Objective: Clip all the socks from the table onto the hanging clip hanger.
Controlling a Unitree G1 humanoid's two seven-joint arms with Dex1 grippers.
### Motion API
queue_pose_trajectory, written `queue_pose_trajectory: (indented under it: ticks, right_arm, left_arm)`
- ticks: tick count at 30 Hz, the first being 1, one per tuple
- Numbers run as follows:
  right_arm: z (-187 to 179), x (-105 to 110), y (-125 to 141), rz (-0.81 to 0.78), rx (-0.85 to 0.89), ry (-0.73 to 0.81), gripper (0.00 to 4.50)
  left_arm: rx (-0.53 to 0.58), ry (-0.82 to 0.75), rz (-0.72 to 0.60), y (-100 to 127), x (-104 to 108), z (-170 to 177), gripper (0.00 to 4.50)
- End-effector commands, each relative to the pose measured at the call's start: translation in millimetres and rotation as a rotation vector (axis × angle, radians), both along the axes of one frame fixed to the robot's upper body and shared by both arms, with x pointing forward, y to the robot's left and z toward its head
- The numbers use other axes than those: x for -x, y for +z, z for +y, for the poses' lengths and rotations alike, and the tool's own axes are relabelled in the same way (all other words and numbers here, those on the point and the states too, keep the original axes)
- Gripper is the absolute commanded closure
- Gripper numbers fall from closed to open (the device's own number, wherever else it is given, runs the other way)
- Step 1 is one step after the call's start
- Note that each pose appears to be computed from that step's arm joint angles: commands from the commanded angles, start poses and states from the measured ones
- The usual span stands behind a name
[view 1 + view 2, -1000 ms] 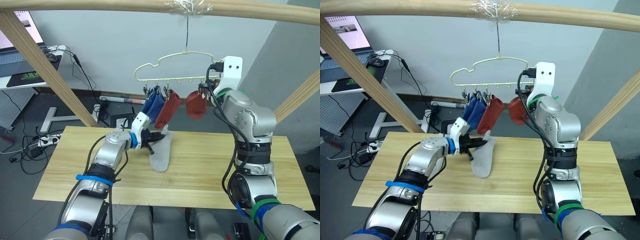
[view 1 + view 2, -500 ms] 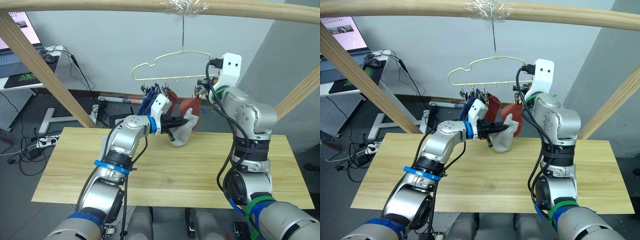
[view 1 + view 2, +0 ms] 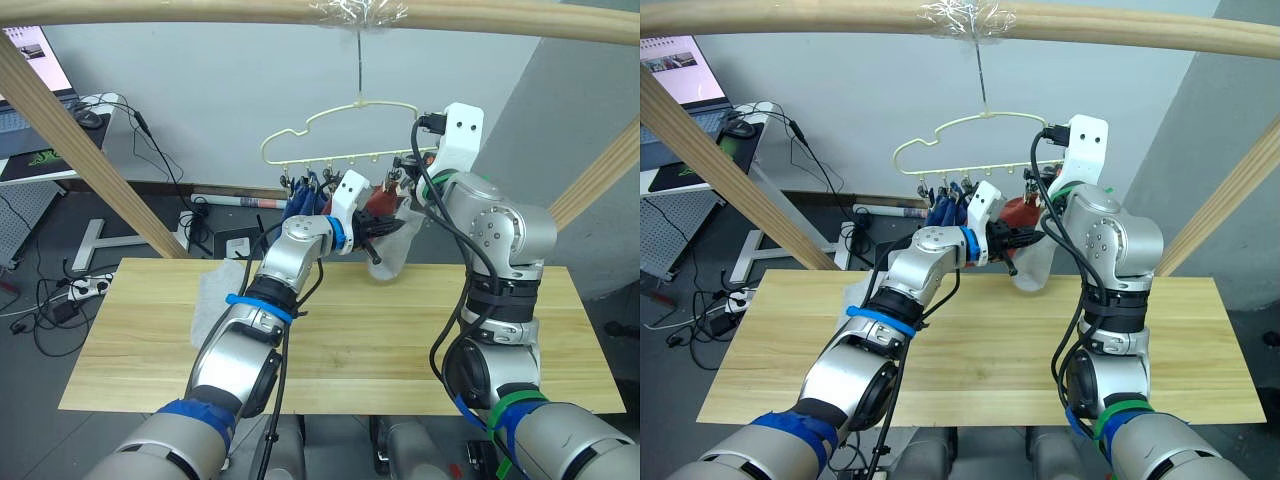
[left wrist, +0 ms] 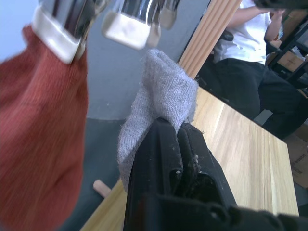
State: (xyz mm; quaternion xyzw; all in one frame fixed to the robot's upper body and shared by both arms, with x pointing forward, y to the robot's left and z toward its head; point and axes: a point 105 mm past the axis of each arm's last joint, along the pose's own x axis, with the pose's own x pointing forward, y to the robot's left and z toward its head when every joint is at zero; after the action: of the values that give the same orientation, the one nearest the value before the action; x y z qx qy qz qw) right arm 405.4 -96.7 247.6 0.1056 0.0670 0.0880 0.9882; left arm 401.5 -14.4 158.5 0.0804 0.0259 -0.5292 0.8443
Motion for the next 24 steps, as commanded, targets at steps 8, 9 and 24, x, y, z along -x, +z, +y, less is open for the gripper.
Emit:
queue_pose_trajectory:
  ticks: [8,9,24]
  right_arm:
    - [7.5,8.3,27.8,-0.101,-0.014,0.030,4.50]
    - [7.5,8.5,27.8,-0.101,-0.014,0.030,4.50]
    - [7.5,8.6,23.8,-0.090,-0.016,0.029,4.50]
  left_arm:
    - [0.049,0.012,-0.083,28.6,-7.9,-4.6,4.48]
    - [0.051,0.012,-0.085,29.8,-7.9,-4.8,4.48]
    - [0.115,-0.007,-0.099,49.3,-5.2,-13.8,4.48]
